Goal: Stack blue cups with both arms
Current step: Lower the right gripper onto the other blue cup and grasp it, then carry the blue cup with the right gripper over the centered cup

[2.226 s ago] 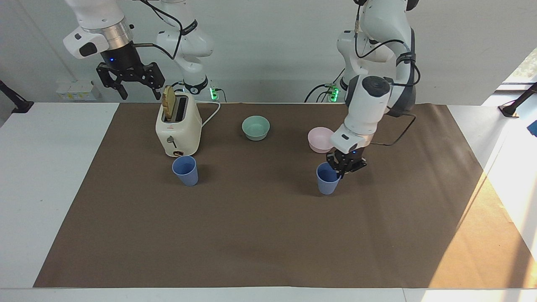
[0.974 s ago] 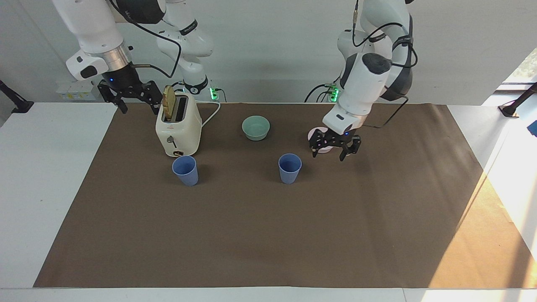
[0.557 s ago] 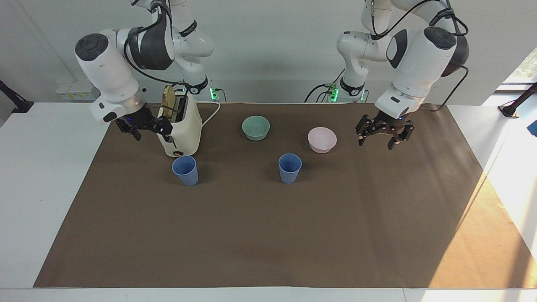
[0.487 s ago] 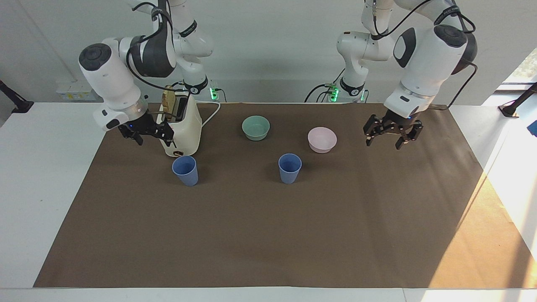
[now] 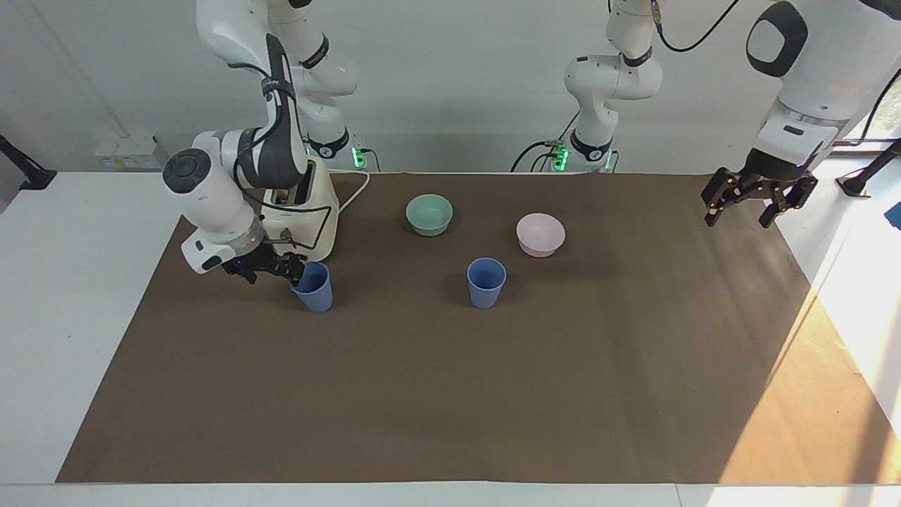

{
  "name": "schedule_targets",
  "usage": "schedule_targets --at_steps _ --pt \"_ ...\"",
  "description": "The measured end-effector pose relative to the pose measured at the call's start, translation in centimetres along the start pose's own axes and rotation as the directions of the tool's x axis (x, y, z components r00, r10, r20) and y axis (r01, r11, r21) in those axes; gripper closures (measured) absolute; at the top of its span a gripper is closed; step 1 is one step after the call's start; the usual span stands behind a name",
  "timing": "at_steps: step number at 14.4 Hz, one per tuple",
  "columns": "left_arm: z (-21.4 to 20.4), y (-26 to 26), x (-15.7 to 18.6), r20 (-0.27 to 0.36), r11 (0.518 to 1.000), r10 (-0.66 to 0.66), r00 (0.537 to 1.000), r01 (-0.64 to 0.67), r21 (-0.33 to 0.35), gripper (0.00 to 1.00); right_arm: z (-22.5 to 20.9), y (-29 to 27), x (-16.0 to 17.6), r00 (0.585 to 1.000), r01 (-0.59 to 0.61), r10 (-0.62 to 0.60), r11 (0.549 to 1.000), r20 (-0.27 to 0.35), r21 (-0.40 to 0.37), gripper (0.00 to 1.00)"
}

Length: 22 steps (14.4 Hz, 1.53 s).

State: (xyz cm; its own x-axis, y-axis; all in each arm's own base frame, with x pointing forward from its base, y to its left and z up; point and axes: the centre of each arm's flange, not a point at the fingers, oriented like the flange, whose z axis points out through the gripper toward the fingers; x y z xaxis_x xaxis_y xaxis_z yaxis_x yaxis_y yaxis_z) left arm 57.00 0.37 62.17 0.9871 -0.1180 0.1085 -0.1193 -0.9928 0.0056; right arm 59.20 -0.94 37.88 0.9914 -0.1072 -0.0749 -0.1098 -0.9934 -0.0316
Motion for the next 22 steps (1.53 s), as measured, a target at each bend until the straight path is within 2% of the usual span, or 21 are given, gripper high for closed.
schedule_targets --at_steps 2,5,6,7,8,13,15,16,19,22 --pt "-0.2 -0.3 -0.7 0.055 1.000 0.008 0.998 -0.008 -0.007 0.00 0.5 -0.4 -0.3 1.000 0.007 -0.007 1.000 0.011 -0.002 0.00" --pt "-1.1 -0.3 -0.7 0.065 1.000 0.008 0.998 -0.008 -0.008 0.00 0.8 -1.3 -0.5 1.000 0.020 -0.020 1.000 0.017 -0.003 0.00" --pt "-1.4 -0.3 -0.7 0.063 1.000 0.007 0.998 -0.007 -0.007 0.00 0.9 -1.4 -0.5 1.000 0.022 -0.022 1.000 0.018 -0.003 0.06" --pt "-1.4 -0.4 -0.8 0.064 1.000 0.007 0.998 -0.006 -0.007 0.00 0.9 -1.4 -0.5 1.000 0.022 -0.022 1.000 0.018 -0.003 0.07" --pt "-1.4 -0.4 -0.8 0.068 1.000 0.006 0.998 -0.005 -0.008 0.00 0.9 -1.4 -0.5 1.000 0.022 -0.022 1.000 0.018 -0.003 0.11" --pt "-1.3 -0.4 -1.0 0.080 1.000 0.006 0.997 -0.005 -0.009 0.00 0.9 -2.1 -0.6 0.999 0.034 -0.034 0.999 0.017 -0.004 0.70" --pt "-1.3 -0.5 -1.0 0.082 1.000 0.005 0.997 -0.004 -0.010 0.00 0.6 -2.4 -0.5 0.999 0.039 -0.039 0.999 0.012 -0.003 0.89" --pt "-1.3 -0.5 -1.0 0.083 1.000 0.005 0.997 -0.004 -0.010 0.00 0.2 -2.6 -0.4 0.999 0.042 -0.042 0.999 0.007 -0.001 0.95" --pt "-1.2 -0.5 -1.0 0.085 1.000 0.005 0.996 -0.004 -0.010 0.00 -1.5 -2.9 0.1 0.999 0.043 -0.043 0.999 0.003 0.000 0.95" --pt "-1.2 -0.5 -1.0 0.085 1.000 0.005 0.996 -0.004 -0.010 0.00 -6.4 -4.6 0.9 0.999 0.031 -0.030 0.999 -0.022 0.037 0.95"
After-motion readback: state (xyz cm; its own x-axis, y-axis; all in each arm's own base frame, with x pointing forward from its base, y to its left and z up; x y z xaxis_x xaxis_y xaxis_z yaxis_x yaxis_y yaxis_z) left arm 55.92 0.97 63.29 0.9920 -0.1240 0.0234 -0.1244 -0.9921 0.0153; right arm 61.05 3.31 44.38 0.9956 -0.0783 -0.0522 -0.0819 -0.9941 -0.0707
